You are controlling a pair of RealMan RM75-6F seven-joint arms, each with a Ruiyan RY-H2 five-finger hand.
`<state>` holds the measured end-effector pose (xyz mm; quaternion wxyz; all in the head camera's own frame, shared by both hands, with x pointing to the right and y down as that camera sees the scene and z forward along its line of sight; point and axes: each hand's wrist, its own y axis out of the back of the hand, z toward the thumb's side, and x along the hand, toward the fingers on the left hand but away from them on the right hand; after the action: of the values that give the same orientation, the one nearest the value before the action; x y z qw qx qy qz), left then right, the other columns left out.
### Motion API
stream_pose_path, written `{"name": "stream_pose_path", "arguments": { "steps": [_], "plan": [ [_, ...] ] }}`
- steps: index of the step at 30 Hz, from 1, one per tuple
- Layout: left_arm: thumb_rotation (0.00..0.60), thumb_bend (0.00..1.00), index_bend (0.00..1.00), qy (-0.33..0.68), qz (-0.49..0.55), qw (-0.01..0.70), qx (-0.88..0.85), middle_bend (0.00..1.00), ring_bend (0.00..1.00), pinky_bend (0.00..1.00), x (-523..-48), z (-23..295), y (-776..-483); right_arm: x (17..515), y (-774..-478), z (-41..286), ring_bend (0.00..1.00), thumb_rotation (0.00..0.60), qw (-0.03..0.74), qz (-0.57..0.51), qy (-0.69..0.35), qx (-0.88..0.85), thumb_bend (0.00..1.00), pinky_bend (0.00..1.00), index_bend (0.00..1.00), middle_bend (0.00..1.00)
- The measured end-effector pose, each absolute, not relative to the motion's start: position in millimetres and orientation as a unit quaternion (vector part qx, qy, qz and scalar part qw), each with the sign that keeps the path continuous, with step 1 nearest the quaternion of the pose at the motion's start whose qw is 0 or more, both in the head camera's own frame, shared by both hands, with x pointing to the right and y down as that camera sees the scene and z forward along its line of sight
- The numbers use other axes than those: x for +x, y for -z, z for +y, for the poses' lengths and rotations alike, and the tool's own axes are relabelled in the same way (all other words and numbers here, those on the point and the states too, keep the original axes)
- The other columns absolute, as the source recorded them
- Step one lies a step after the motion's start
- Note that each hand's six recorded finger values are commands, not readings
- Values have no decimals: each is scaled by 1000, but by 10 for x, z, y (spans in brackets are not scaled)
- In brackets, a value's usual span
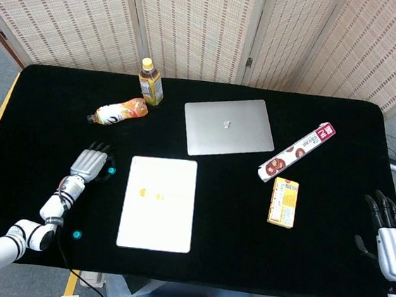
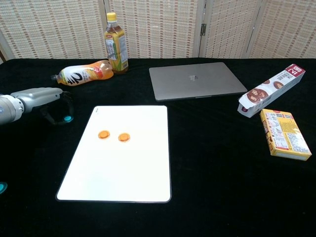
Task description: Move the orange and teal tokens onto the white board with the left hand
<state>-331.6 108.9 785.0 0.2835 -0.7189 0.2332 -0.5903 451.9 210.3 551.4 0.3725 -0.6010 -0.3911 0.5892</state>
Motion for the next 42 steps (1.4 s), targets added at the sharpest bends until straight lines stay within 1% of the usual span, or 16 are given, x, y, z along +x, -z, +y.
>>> {"name": "stream_pose_path", "arguments": {
  "steps": [9, 17, 24, 31, 34, 42],
  "plan": [
    [600, 421, 539, 587, 235, 288, -719, 183, 126, 0, -3325, 1093, -7836, 4514, -5499, 2105, 18, 600, 374, -392, -588, -600, 377, 0, 0, 0],
    [600, 423, 540, 556, 232, 304, -738, 183, 124, 0, -3235, 1156, -7632, 4498, -5505, 2095, 19, 600, 375, -392, -586, -603, 377, 0, 0, 0],
    [600, 422, 539, 511, 210, 322, -769, 183, 117, 0, -3003, 1368, -7354, 4469, -5529, 2077, 19, 600, 376, -389, -582, -607, 377, 0, 0, 0],
    [600, 422, 539, 465, 176, 340, -798, 183, 109, 0, -2702, 1666, -7112, 4477, -5525, 2082, 19, 600, 376, -389, -583, -607, 376, 0, 0, 0],
    [600, 422, 539, 454, 165, 344, -805, 183, 106, 0, -2606, 1749, -7076, 4485, -5525, 2090, 19, 600, 375, -390, -583, -606, 377, 0, 0, 0],
    [600, 422, 537, 444, 142, 347, -814, 183, 104, 0, -2424, 1893, -7112, 4506, -5518, 2106, 18, 600, 374, -391, -585, -605, 376, 0, 0, 0]
  ]
}}
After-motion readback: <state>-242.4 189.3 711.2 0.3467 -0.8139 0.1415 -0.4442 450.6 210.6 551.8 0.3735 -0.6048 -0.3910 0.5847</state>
